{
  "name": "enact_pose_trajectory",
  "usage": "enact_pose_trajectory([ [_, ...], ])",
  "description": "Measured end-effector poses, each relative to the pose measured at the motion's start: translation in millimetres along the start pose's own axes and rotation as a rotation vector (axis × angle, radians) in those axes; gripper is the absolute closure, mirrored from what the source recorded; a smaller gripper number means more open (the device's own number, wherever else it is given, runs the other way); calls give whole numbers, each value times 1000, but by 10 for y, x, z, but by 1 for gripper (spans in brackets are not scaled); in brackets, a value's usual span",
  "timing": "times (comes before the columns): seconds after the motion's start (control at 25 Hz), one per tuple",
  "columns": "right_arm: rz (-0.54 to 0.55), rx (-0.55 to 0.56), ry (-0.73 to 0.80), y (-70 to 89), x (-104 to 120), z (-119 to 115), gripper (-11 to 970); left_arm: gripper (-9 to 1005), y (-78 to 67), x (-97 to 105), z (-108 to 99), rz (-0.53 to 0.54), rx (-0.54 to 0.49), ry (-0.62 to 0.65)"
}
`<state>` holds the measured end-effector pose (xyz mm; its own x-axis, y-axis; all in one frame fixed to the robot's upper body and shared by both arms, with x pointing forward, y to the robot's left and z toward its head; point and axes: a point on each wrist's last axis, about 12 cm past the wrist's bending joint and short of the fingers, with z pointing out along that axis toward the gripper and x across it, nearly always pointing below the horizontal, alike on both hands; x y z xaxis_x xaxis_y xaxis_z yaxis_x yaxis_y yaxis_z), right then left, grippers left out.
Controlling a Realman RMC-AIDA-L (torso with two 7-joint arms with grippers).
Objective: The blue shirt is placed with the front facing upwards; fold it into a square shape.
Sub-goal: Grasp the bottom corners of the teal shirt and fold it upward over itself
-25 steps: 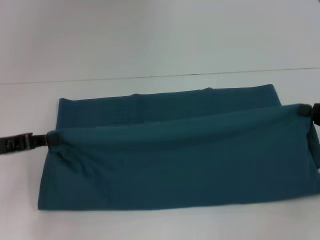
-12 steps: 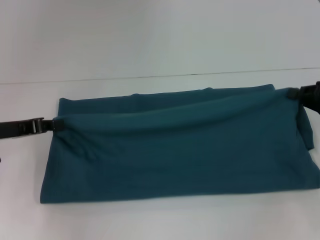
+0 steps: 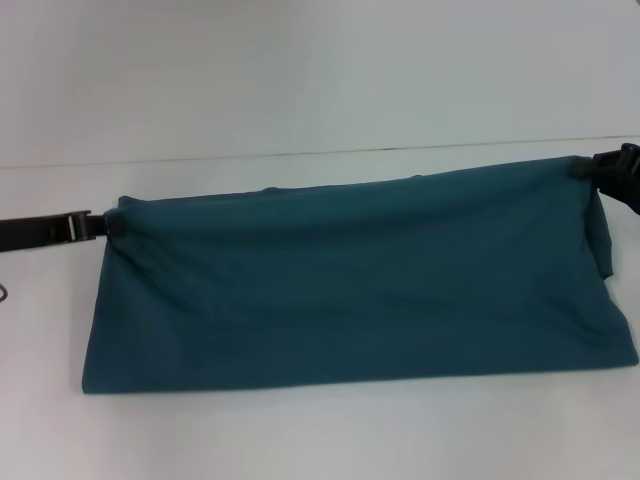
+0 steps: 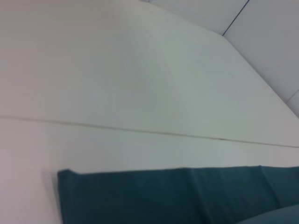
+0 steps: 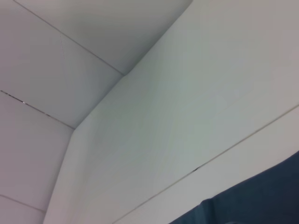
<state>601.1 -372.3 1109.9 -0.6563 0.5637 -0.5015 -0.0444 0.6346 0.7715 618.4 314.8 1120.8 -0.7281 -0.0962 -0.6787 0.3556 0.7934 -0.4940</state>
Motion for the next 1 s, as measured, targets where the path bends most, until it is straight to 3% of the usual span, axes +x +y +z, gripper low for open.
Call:
enact_pose_trajectory([
  [0.56,-30,57,-37,67,-61,211,917,936,-120,-280,272,99,-70,-9],
  [1.0,-12,114,-105,15,-1,400,917,938,-80,-226,427,114,-154,-39],
])
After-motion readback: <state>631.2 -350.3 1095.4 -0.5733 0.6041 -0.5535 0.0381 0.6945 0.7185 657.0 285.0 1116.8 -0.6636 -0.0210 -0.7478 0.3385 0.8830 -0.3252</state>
